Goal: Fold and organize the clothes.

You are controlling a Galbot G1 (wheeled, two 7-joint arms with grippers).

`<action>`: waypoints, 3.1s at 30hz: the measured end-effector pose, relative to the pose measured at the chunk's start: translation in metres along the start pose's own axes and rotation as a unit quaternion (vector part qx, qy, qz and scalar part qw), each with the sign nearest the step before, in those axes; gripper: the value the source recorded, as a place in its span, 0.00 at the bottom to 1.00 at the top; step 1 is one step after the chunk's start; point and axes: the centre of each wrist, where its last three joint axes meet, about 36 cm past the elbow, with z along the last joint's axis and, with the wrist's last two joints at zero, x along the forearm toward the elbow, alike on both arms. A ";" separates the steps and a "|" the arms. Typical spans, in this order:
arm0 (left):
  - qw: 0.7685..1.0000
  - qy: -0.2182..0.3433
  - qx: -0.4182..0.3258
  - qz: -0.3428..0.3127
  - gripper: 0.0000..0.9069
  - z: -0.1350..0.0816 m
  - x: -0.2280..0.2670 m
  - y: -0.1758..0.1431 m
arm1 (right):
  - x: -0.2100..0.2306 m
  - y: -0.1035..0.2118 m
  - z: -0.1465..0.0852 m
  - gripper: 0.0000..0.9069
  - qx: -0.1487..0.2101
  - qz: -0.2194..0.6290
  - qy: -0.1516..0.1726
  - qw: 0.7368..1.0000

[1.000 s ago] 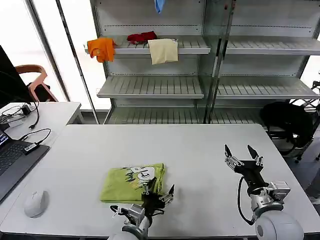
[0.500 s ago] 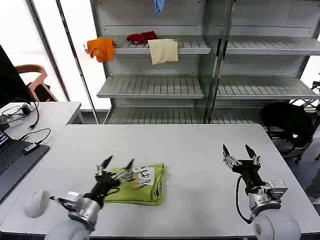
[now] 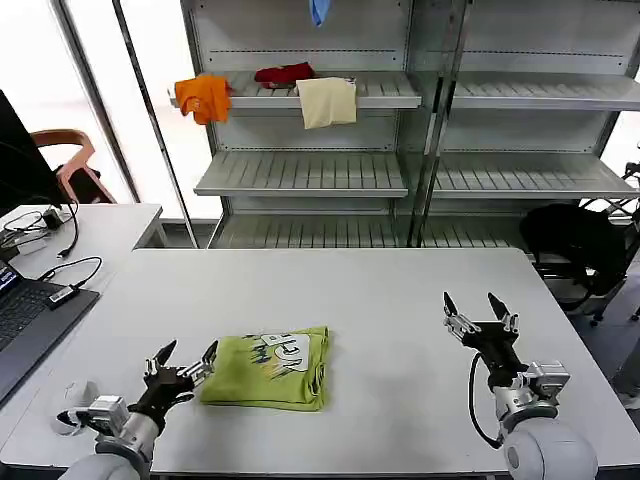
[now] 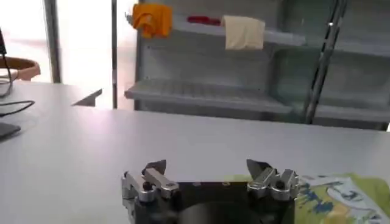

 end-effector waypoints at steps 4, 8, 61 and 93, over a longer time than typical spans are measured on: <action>1.000 0.009 0.001 -0.004 1.00 0.009 -0.005 -0.006 | 0.000 0.001 0.001 1.00 0.001 0.001 0.000 1.000; 1.000 0.015 0.000 -0.004 1.00 0.017 -0.010 -0.016 | -0.001 0.001 0.001 1.00 0.001 0.001 0.000 1.000; 0.947 -0.106 -0.280 -0.119 0.01 -0.027 0.008 0.053 | 0.002 -0.008 0.003 1.00 -0.002 0.013 -0.005 1.000; 0.869 -0.106 -0.483 0.021 0.50 0.015 -0.065 -0.055 | 0.005 -0.030 0.017 1.00 -0.010 0.037 0.011 0.999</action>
